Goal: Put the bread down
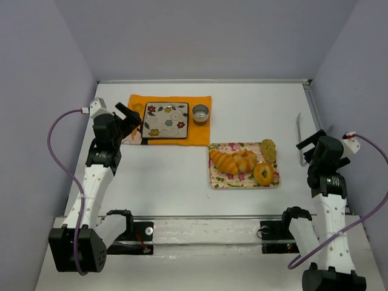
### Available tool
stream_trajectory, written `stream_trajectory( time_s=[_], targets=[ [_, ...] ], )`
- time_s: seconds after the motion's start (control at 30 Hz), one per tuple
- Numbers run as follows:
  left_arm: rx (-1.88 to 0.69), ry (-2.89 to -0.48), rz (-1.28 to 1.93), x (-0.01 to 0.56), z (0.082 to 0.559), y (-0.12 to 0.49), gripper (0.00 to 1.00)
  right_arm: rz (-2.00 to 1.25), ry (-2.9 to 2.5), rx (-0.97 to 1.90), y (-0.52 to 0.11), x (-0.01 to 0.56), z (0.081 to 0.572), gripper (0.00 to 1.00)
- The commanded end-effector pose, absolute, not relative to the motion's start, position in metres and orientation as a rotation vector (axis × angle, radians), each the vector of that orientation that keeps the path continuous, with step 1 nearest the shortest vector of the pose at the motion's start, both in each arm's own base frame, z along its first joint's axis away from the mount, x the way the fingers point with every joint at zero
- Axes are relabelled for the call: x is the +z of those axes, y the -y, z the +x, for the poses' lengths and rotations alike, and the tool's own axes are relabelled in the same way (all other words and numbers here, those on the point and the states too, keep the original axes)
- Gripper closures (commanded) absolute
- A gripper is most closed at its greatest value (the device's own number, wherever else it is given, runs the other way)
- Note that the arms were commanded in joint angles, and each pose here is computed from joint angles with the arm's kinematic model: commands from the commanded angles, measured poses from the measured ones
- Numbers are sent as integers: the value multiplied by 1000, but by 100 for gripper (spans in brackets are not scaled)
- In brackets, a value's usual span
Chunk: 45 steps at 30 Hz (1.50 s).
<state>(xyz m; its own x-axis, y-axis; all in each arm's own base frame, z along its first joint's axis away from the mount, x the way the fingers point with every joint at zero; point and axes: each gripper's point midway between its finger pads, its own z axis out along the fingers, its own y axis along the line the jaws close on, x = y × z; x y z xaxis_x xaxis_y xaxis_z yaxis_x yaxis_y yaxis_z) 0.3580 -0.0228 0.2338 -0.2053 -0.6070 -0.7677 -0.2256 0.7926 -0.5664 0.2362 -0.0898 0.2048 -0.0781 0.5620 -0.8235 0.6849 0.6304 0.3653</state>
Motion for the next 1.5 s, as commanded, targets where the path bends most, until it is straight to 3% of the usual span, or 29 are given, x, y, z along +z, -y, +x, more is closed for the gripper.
stream_trajectory(
  time_s=[0.0, 0.4, 0.73, 1.47],
  targets=[
    [-405, -1743, -626, 250, 360, 23, 1, 996, -1750, -135, 89, 208, 241, 0],
    [-404, -1763, -625, 244, 367, 25, 1, 1004, -1975, -169, 87, 170, 276, 0],
    [-382, -1773, -611, 247, 370, 23, 1, 1010, -2251, -453, 133, 110, 294, 0],
    [-334, -1737, -651, 255, 363, 12, 1, 952, -2426, -300, 159, 50, 343, 0]
  ],
)
